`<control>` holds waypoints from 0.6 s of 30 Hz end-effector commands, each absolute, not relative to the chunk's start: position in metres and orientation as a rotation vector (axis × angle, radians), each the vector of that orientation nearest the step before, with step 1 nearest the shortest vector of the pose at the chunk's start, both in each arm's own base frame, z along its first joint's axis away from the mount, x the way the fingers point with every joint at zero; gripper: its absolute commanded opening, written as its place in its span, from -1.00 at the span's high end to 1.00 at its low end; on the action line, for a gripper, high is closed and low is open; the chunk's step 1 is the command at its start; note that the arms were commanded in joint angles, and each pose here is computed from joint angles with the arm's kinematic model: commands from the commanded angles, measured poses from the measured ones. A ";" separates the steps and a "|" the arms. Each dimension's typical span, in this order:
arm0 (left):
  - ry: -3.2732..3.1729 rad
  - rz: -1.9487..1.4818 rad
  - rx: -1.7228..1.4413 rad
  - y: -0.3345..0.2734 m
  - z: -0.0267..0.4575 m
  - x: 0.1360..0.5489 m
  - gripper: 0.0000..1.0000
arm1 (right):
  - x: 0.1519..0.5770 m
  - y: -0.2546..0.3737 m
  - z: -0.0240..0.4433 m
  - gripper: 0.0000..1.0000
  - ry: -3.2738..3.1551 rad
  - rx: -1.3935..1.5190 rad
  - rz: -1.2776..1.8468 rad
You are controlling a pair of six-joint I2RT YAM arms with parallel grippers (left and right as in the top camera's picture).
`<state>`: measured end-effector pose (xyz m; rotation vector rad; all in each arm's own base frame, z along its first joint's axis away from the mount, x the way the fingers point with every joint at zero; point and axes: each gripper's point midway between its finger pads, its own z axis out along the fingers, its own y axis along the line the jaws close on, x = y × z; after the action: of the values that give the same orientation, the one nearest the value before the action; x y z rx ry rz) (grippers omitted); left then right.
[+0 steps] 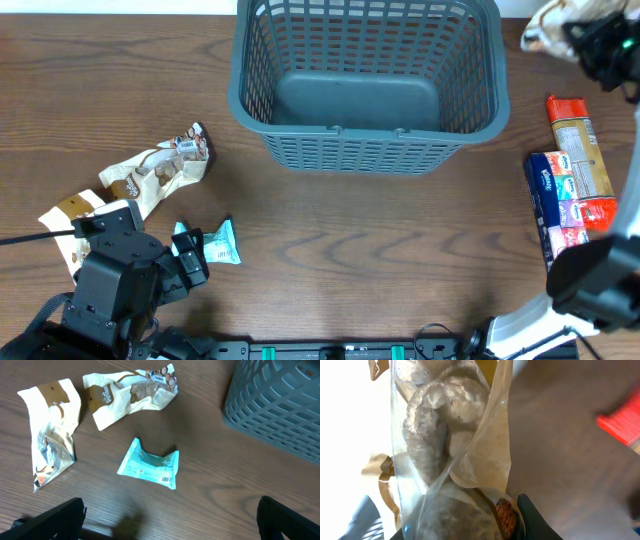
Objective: Pack container
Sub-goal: 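Lift the cream packet with the right gripper and drop it into the basket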
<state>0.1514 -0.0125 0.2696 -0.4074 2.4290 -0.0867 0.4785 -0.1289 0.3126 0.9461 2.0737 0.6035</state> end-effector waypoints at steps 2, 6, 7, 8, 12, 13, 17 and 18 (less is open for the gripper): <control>2.419 -0.045 -0.404 -0.007 0.272 0.152 -0.97 | 0.448 -0.091 0.416 0.97 1.931 0.694 0.713; 2.419 -0.045 -0.404 -0.007 0.272 0.152 -0.97 | 0.422 -0.058 0.466 0.97 1.861 0.530 0.768; 2.419 -0.045 -0.404 -0.007 0.272 0.152 -0.97 | 0.415 -0.047 0.476 0.97 1.850 0.477 0.781; 2.419 -0.045 -0.404 -0.007 0.272 0.152 -0.97 | 0.409 -0.038 0.483 0.97 1.844 0.438 0.789; 2.419 -0.045 -0.403 -0.007 0.272 0.152 -0.97 | 0.396 0.012 0.491 0.98 1.872 0.241 0.805; 2.419 -0.045 -0.403 -0.007 0.272 0.152 -0.97 | 0.395 0.027 0.488 0.97 1.894 0.187 0.813; 2.419 -0.045 -0.403 -0.007 0.272 0.152 -0.97 | 0.399 0.067 0.452 0.97 2.031 0.064 0.760; 2.419 -0.045 -0.403 -0.007 0.272 0.152 -0.97 | 0.401 0.072 0.443 0.97 2.064 0.055 0.732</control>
<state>0.1516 -0.0112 0.2699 -0.4103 2.4254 -0.0779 0.3878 0.0596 0.4679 0.1606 1.9935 0.8389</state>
